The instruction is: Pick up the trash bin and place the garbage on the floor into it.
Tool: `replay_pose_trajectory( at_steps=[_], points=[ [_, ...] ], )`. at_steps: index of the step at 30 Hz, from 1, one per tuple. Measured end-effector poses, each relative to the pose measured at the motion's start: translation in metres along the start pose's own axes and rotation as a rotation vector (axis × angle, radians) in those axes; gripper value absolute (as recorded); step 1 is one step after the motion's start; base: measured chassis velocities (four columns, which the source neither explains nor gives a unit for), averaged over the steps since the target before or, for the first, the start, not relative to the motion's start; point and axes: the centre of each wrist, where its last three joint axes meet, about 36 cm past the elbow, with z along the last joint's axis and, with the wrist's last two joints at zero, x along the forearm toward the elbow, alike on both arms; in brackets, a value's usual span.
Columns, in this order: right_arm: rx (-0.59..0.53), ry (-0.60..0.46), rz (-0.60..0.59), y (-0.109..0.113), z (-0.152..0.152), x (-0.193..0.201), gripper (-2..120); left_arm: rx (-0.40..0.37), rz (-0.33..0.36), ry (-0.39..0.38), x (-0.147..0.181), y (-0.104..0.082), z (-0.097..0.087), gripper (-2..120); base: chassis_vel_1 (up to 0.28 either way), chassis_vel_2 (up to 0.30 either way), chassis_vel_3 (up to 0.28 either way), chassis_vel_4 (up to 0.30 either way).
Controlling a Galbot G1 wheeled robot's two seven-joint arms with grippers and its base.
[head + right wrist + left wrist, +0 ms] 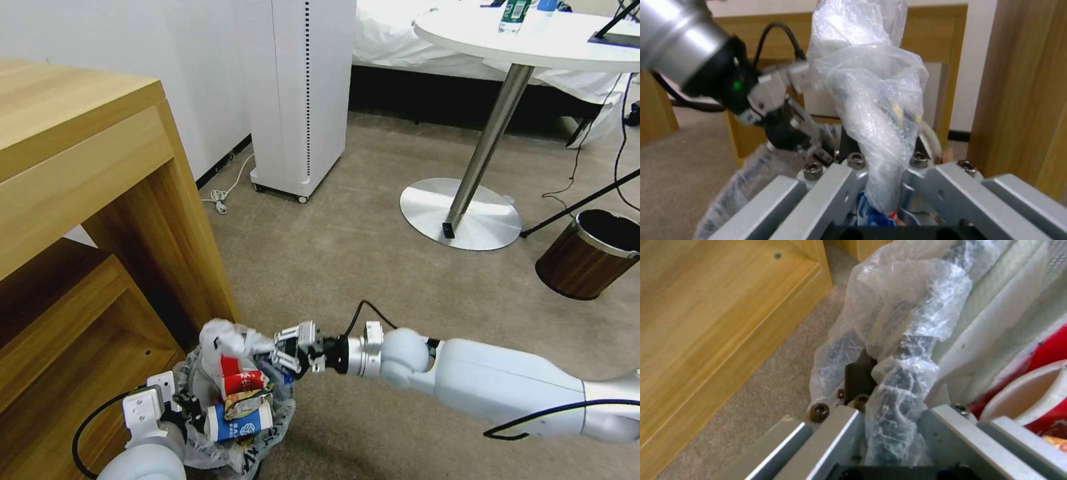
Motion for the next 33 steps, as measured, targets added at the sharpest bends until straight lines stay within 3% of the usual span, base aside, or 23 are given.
replay_pose_trajectory(
  at_steps=[20,29,33],
  points=[
    [-0.107,0.063,0.024,0.030,0.052,-0.007,3,-0.012,0.009,0.045,0.004,-0.001,0.001,0,0.000,0.000,0.000,0.000],
    [-0.104,0.065,0.032,0.024,0.050,-0.008,3,-0.017,0.005,0.047,0.003,-0.003,0.003,0,0.000,0.000,0.000,0.000],
    [-0.103,0.070,0.032,0.023,0.051,-0.006,12,-0.018,0.005,0.047,0.002,-0.003,0.003,0,0.000,0.000,0.000,0.000]
  ],
)
